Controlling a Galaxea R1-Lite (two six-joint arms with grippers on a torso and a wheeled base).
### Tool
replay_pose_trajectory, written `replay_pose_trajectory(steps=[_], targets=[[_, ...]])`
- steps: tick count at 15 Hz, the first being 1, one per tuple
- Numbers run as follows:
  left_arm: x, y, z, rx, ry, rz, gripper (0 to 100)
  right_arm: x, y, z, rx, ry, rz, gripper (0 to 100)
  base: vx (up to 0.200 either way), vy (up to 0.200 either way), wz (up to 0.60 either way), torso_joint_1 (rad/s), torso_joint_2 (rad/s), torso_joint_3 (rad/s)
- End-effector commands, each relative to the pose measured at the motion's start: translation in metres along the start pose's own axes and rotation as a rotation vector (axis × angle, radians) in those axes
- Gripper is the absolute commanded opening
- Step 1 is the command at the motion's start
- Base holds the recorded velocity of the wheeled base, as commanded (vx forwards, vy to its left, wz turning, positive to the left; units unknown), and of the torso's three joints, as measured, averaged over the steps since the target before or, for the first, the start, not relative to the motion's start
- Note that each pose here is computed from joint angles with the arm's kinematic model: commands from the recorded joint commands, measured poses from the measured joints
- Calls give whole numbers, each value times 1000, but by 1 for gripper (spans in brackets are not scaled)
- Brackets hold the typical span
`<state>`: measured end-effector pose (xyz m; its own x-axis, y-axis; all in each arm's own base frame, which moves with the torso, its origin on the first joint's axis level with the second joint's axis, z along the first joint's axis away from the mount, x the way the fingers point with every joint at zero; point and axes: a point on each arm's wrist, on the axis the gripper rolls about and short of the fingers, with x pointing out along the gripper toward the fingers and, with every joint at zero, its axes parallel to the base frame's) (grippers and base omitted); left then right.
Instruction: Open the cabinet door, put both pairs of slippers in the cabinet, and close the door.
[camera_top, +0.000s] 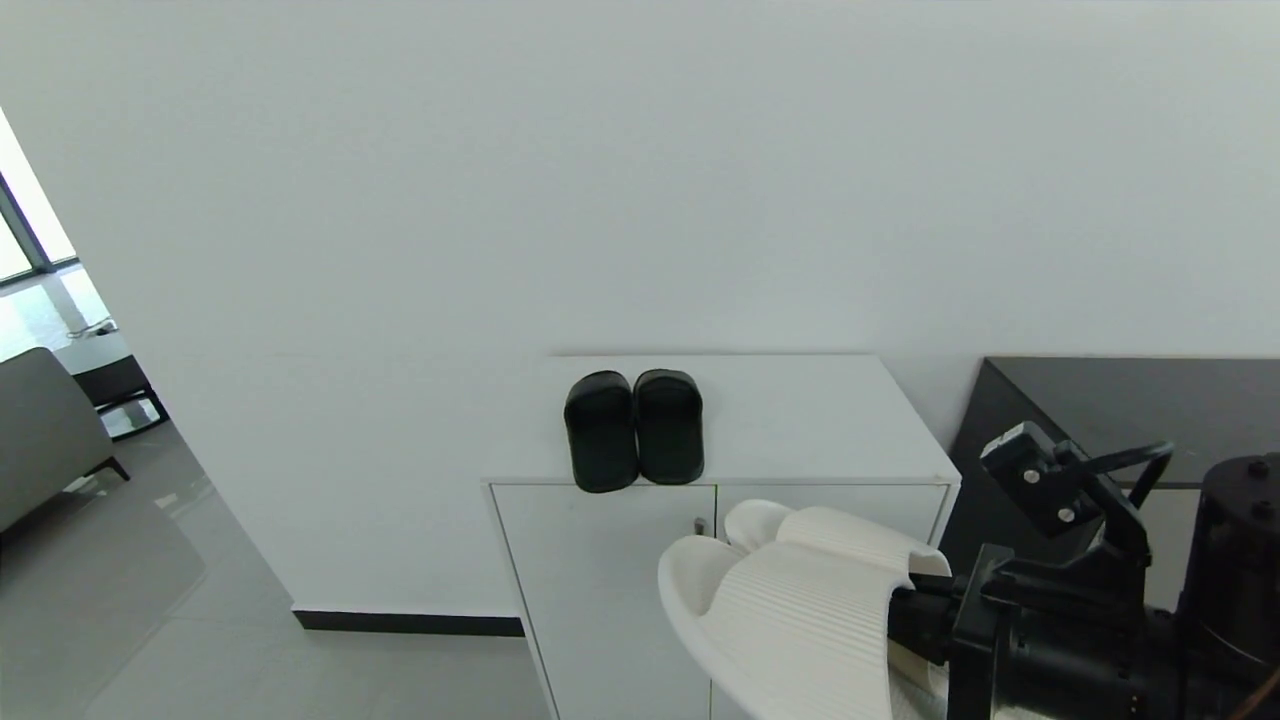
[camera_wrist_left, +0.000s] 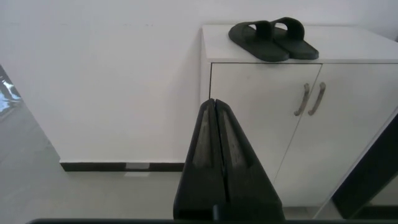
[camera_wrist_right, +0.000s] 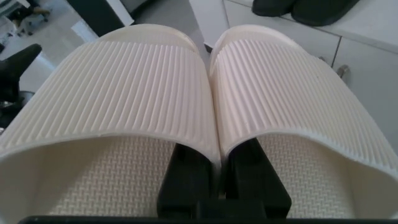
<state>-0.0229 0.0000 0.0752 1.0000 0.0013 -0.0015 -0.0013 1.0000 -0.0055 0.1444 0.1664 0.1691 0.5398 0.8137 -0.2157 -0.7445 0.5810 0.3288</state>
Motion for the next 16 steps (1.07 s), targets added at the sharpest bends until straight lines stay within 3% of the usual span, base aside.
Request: replay_pose_trajectory(steps=[1, 10, 16], targets=[[0, 0, 0, -1, 2, 0, 0, 0, 0, -3, -1, 6, 3, 0, 0, -200, 0, 12, 7, -2], [0, 0, 0, -1, 2, 0, 0, -2, -1, -5, -3, 10, 3, 0, 0, -200, 0, 2, 1, 2], [0, 0, 0, -2, 2, 0, 0, -1, -2, -8, -1, 22, 1, 0, 0, 0, 0, 0, 0, 0]])
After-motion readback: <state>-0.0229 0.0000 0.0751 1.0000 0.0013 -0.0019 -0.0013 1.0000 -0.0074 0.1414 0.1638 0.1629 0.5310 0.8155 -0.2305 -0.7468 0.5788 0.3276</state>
